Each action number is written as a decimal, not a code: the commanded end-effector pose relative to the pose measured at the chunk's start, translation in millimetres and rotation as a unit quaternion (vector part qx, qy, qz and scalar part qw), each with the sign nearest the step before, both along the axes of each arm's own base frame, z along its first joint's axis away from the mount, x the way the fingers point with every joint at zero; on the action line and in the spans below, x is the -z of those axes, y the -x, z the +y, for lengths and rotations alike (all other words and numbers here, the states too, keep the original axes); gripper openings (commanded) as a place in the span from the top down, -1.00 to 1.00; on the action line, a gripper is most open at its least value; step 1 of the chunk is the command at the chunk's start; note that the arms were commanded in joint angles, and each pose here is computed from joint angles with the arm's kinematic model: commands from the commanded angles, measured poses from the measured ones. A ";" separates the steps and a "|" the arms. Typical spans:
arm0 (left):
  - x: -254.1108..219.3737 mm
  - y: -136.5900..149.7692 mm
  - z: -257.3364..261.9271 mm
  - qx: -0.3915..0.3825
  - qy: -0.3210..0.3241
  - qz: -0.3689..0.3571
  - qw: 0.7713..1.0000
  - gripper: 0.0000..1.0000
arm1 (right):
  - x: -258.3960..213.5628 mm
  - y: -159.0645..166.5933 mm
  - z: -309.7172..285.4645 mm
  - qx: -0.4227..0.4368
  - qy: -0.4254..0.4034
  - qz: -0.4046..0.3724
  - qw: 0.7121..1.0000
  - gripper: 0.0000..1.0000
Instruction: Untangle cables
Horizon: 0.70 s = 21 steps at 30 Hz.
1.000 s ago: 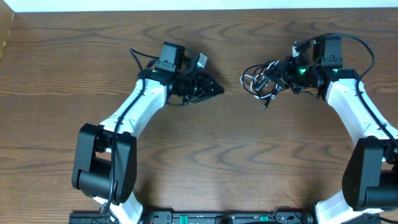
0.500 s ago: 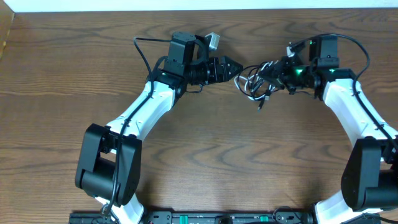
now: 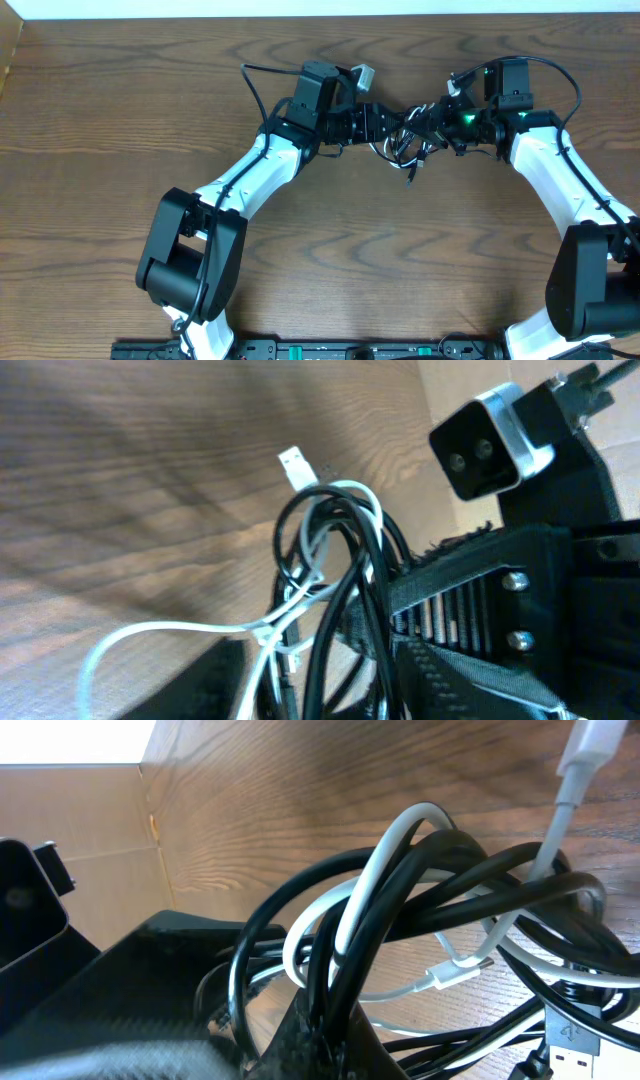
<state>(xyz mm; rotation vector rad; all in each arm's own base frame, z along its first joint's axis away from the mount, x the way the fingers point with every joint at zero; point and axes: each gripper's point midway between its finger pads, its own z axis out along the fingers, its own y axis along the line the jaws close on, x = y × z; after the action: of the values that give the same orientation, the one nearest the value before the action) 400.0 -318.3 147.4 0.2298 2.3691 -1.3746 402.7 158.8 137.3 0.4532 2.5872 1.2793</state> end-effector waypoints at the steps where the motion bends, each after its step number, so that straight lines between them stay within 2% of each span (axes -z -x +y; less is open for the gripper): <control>1: 16.2 -6.8 4.1 -0.013 -0.016 0.011 1.000 0.20 | -8.8 3.7 4.8 -0.015 -0.006 -0.014 1.000 0.98; 7: 43.0 -4.1 6.4 -0.013 -0.032 0.045 0.998 0.46 | -8.4 4.1 4.4 -0.020 -0.002 -0.019 1.000 0.98; 9: 46.4 -4.0 6.4 -0.014 -0.034 0.048 0.998 0.60 | -8.4 3.9 4.0 -0.021 -0.002 -0.021 1.000 0.98; 11: 48.0 -4.3 6.9 -0.014 -0.034 0.049 0.998 0.85 | -8.6 3.8 3.9 -0.024 0.000 -0.025 0.999 0.98; 15: 52.5 -0.7 9.1 -0.014 -0.042 0.061 0.997 0.85 | -25.9 0.8 12.7 -0.055 -0.037 -0.066 0.996 0.98; 21: 70.8 12.4 20.6 -0.008 -0.080 0.090 0.993 0.85 | -84.5 -14.3 7.8 -0.085 -0.152 -0.148 0.974 0.98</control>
<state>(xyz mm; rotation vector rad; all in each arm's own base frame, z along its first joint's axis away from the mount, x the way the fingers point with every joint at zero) 387.4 -303.8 83.8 0.1077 2.6093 -1.2963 423.7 170.6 183.4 0.1584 2.3362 1.4737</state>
